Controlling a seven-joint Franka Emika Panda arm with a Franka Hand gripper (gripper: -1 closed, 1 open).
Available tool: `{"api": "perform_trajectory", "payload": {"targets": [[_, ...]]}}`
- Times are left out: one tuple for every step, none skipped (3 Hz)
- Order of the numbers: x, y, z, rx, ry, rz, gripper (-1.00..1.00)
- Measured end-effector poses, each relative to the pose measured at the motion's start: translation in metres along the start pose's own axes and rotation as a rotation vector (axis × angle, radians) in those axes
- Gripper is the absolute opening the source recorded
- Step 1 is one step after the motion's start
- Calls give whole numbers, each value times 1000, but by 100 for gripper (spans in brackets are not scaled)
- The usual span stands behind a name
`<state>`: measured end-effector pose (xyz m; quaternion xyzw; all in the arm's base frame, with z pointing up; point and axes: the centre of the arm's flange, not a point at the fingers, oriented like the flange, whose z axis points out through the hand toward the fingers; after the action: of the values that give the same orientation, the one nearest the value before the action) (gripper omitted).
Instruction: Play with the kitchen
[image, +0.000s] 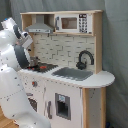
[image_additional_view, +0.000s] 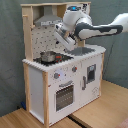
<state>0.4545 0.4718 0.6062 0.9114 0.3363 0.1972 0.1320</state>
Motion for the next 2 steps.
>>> {"api": "perform_trajectory", "payload": {"targets": [[9, 0, 9, 20, 2, -24, 100], [20, 0, 18, 40, 6, -50, 100]]}}
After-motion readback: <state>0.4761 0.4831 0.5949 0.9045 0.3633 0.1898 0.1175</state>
